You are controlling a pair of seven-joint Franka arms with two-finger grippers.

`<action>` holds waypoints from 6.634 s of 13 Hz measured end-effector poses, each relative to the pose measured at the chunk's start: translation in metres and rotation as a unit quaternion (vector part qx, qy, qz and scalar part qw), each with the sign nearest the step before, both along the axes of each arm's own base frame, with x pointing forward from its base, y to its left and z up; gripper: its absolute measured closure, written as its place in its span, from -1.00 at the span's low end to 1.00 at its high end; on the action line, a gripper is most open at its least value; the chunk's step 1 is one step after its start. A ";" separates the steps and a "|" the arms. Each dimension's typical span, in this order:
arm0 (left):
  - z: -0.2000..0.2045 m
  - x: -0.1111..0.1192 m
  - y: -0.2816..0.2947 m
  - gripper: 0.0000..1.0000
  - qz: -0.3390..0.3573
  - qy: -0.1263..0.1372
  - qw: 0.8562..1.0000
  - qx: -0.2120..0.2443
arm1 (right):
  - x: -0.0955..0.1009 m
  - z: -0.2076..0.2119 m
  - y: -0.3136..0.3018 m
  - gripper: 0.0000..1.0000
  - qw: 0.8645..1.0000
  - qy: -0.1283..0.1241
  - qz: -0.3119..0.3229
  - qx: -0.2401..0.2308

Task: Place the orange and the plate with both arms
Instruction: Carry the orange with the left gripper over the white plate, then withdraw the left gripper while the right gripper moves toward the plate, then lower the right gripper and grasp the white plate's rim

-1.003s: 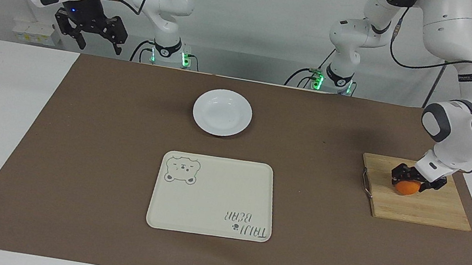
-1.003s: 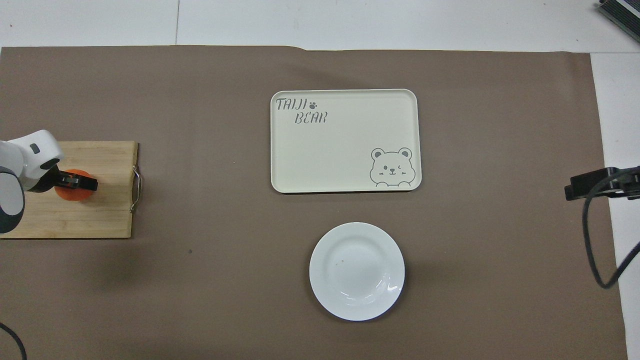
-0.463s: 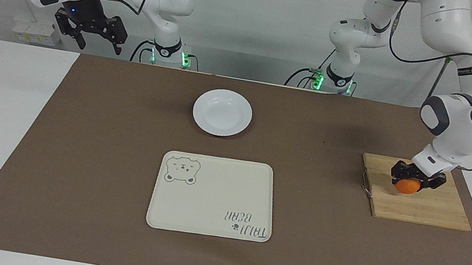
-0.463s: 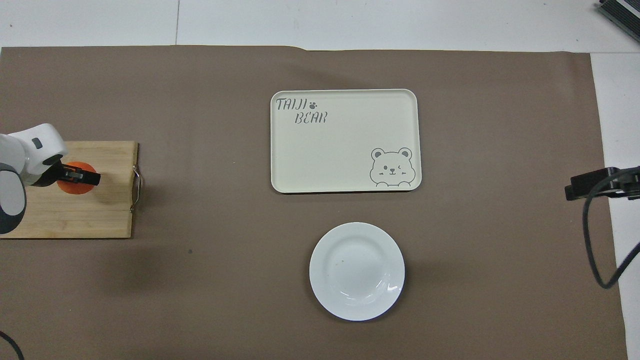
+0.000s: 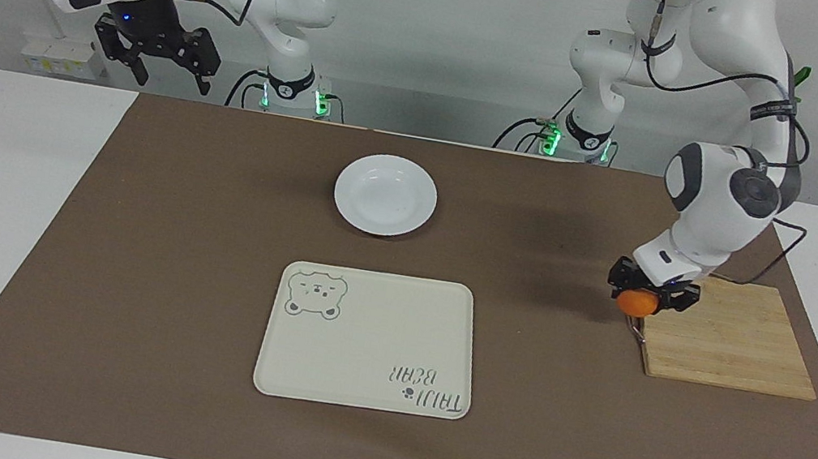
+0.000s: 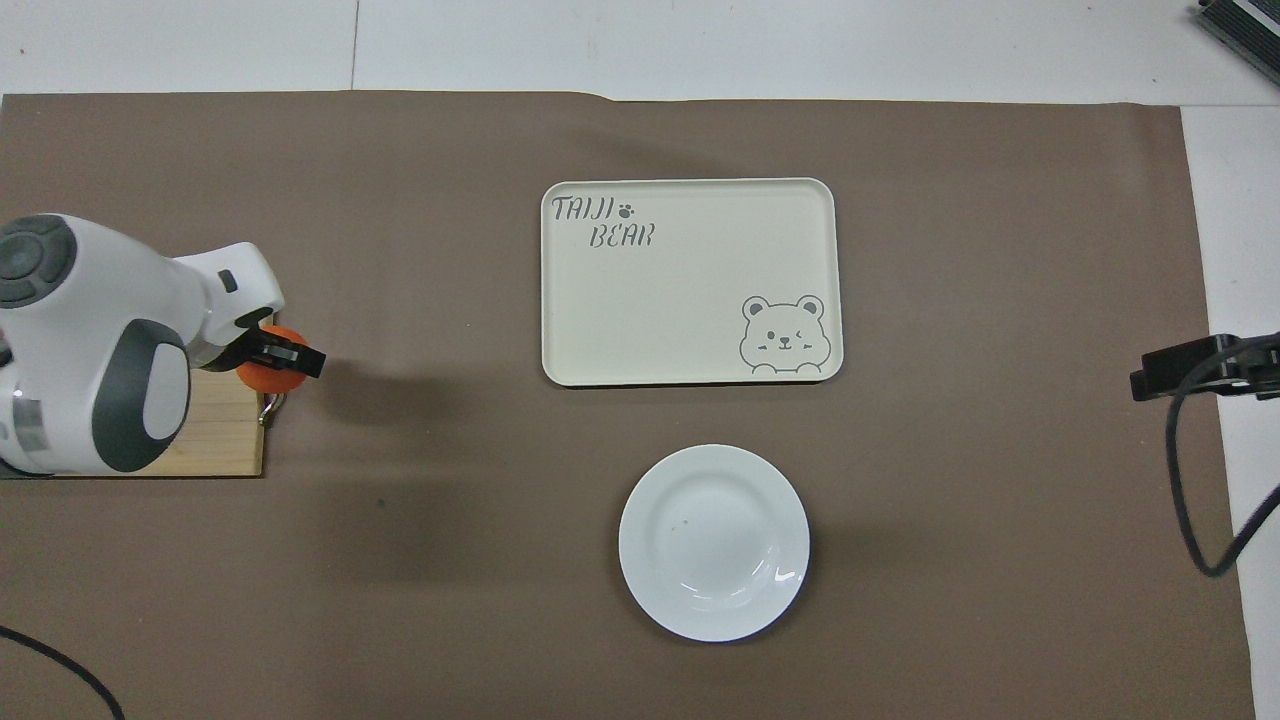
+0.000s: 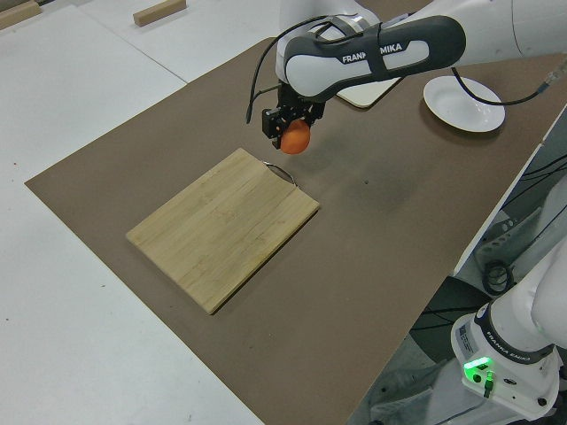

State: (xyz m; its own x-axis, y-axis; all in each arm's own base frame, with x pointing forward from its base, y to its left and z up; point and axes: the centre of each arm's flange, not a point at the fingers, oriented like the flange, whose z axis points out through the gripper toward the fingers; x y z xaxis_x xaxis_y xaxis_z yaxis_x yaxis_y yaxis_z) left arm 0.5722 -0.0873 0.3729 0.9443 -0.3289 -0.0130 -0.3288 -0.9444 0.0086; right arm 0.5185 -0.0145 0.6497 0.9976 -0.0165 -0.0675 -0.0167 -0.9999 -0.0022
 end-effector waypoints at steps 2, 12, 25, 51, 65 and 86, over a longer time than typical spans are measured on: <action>0.001 -0.016 -0.072 -0.57 0.017 0.000 1.000 0.001 | 0.000 0.000 0.000 -1.00 1.000 0.000 0.000 0.000; 0.022 -0.187 -0.367 -0.57 0.095 -0.001 0.992 -0.079 | -0.001 0.000 0.000 -1.00 1.000 0.000 0.000 0.000; -0.050 -0.219 -0.424 -0.96 0.099 0.016 0.993 -0.063 | -0.001 -0.002 0.000 -1.00 1.000 0.002 0.000 0.000; 0.109 -0.006 0.013 -1.00 0.044 -0.040 0.998 -0.012 | 0.025 -0.088 -0.005 -1.00 0.986 -0.008 -0.046 0.163; 0.293 0.000 0.035 -1.00 0.048 -0.047 0.998 -0.011 | -0.041 -0.228 -0.004 -1.00 0.922 0.023 0.014 0.387; 0.270 -0.061 0.034 -1.00 0.041 0.028 0.999 -0.004 | -0.133 -0.374 0.062 -1.00 0.886 0.018 -0.029 0.463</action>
State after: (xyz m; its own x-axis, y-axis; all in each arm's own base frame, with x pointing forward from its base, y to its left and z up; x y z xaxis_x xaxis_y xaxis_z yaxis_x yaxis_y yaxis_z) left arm 0.5111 -0.0535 0.6425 0.9660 -0.2504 -0.0638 -0.2488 -0.9680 0.0318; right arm 0.3858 0.0471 0.2757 0.9937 0.0114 -0.1115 -0.0854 -0.5673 -0.8191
